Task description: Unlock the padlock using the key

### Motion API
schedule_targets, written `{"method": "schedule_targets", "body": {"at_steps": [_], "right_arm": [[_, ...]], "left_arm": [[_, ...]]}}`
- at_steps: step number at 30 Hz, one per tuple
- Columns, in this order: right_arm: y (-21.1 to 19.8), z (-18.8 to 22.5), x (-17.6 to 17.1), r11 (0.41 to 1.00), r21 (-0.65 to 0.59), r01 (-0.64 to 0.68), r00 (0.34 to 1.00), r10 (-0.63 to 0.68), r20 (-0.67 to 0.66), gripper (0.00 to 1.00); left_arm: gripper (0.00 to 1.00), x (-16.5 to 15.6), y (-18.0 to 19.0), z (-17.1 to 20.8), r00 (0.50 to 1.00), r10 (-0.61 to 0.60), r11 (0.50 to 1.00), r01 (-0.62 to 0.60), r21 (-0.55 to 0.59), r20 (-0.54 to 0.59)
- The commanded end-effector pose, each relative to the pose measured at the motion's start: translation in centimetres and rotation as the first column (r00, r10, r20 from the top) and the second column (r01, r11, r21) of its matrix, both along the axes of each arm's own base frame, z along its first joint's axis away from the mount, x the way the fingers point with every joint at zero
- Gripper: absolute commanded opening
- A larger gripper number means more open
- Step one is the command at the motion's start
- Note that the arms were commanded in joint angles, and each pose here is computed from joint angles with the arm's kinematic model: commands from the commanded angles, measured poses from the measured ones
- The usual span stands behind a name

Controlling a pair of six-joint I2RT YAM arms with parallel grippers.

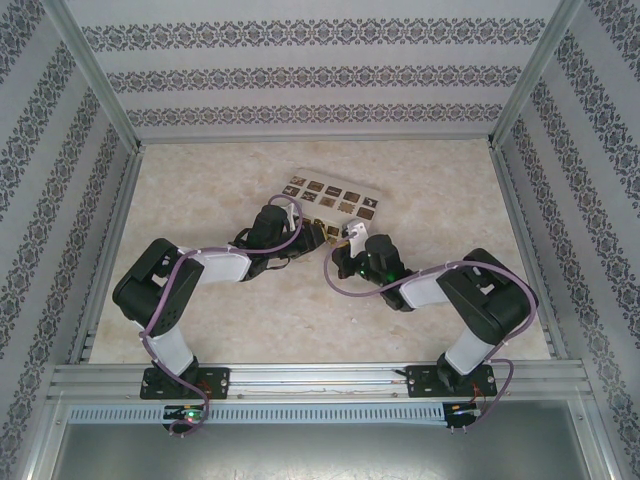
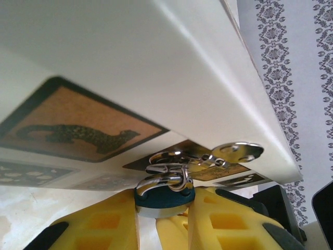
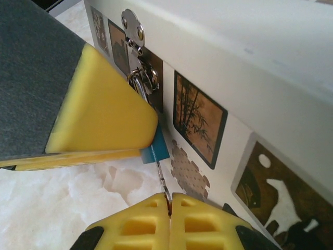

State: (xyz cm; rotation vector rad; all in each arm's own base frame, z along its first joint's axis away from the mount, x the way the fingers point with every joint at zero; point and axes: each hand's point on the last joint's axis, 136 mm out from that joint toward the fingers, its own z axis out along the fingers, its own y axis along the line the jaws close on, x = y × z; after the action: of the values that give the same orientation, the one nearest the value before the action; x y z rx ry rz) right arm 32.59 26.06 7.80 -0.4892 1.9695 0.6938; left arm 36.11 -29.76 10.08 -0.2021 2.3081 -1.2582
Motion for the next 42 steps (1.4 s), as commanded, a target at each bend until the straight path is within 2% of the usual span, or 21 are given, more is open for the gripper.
{"method": "schedule_targets", "body": {"at_steps": [1, 19, 42], "right_arm": [[2.0, 5.4, 2.1, 0.993, 0.109, -0.053, 0.986, 0.035, 0.162, 0.0], [2.6, 8.1, 3.8, 0.978, 0.182, -0.1, 0.976, 0.061, 0.209, 0.0], [1.3, -1.3, 2.0, 0.993, 0.122, -0.007, 0.999, 0.011, -0.038, 0.0]], "left_arm": [[0.24, -1.9, -2.7, 1.6, 0.992, -0.129, 0.99, 0.129, -0.063, -0.003], [0.24, -2.2, -2.8, 1.5, 0.99, -0.14, 0.989, 0.139, -0.056, -0.01], [0.25, -0.5, -2.3, -3.2, 0.997, -0.074, 0.996, 0.072, -0.044, -0.032]]}}
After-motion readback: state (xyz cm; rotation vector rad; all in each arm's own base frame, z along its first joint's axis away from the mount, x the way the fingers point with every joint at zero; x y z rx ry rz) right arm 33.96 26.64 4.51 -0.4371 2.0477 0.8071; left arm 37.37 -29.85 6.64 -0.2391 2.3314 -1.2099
